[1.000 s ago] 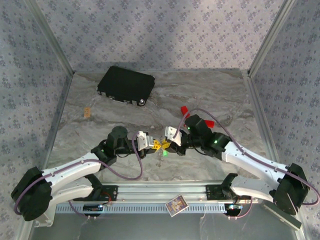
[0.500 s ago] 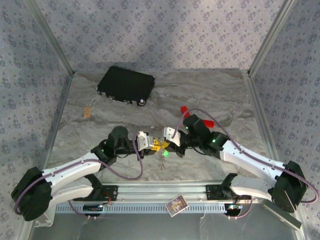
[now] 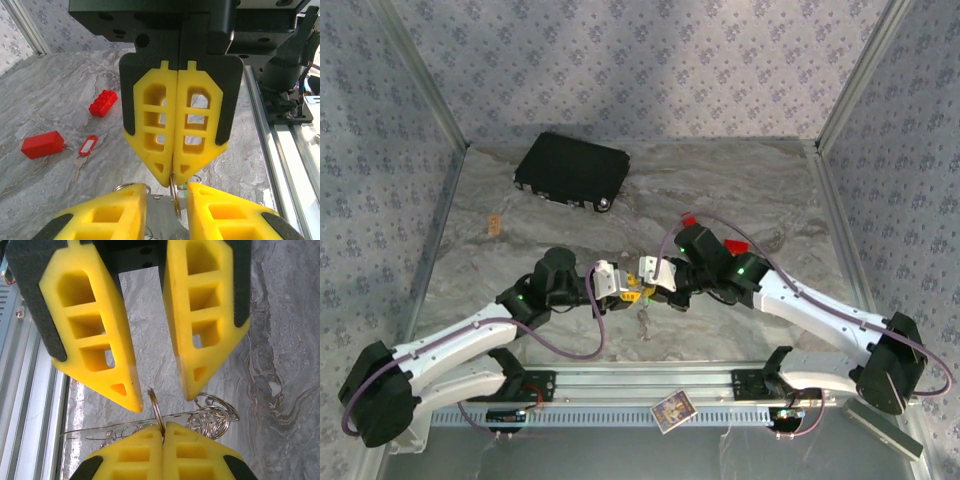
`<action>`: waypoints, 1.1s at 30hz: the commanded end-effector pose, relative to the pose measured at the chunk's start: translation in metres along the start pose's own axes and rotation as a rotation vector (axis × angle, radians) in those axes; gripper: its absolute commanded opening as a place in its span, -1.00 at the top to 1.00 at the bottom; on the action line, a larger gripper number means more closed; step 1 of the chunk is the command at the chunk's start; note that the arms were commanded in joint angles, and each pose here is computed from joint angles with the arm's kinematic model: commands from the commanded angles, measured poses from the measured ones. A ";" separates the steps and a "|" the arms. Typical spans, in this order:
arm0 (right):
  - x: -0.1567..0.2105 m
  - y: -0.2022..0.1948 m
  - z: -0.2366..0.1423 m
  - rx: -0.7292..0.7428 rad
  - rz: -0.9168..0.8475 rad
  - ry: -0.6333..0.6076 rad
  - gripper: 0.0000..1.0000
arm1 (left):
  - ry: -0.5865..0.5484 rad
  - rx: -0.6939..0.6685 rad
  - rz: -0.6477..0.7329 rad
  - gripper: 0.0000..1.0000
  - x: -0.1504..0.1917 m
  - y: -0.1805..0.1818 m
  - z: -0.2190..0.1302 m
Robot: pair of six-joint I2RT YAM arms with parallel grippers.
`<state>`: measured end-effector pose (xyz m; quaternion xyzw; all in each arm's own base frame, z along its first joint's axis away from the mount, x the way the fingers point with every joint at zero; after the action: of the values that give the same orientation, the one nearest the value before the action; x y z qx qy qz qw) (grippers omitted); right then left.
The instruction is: Put the keys on the keyring
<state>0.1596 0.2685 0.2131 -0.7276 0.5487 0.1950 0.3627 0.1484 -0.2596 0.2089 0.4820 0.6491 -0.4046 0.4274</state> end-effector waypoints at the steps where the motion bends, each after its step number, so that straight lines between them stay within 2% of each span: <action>1: -0.012 -0.003 -0.006 -0.002 -0.052 0.008 1.00 | 0.000 0.009 0.026 0.49 -0.009 -0.003 -0.001; 10: -0.022 -0.005 -0.005 -0.009 -0.079 0.003 1.00 | 0.026 0.014 0.014 0.61 -0.006 -0.002 0.002; 14: -0.024 -0.005 -0.005 -0.012 -0.077 -0.003 1.00 | 0.016 0.014 0.020 0.96 -0.008 -0.002 0.002; 16: -0.022 -0.004 -0.006 -0.009 -0.071 0.003 1.00 | 0.006 0.012 0.025 1.00 -0.009 -0.002 0.001; 17: -0.021 -0.005 -0.007 0.002 -0.063 -0.004 0.90 | -0.001 0.014 0.028 1.00 -0.011 -0.002 0.000; 19: -0.018 -0.006 -0.013 0.030 -0.039 -0.034 0.49 | -0.021 0.012 0.030 1.00 -0.013 -0.003 -0.001; 22: -0.011 -0.004 -0.021 0.065 0.015 -0.104 0.30 | -0.073 0.014 0.023 1.00 -0.014 -0.004 -0.002; 26: -0.002 0.000 -0.020 0.089 0.092 -0.152 0.22 | -0.132 0.024 0.005 1.00 -0.015 -0.006 -0.003; 33: 0.015 0.008 -0.002 0.069 0.170 -0.145 0.19 | -0.179 0.035 -0.005 1.00 -0.016 -0.007 -0.003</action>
<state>0.1549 0.2506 0.2014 -0.6667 0.5825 0.2360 0.4005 0.1469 -0.2584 0.2018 0.4535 0.6429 -0.4301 0.4428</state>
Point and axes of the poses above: each hand's point on the last joint's axis, 136 mm out from that joint toward the fingers, its own z axis out along the fingers, its own y axis along the line the jaws close on, x = y × z, the point moved 4 cm from there along -z, back along the fingers, and after that the axes turned 15 degrees about -z, right-handed, at the moved point
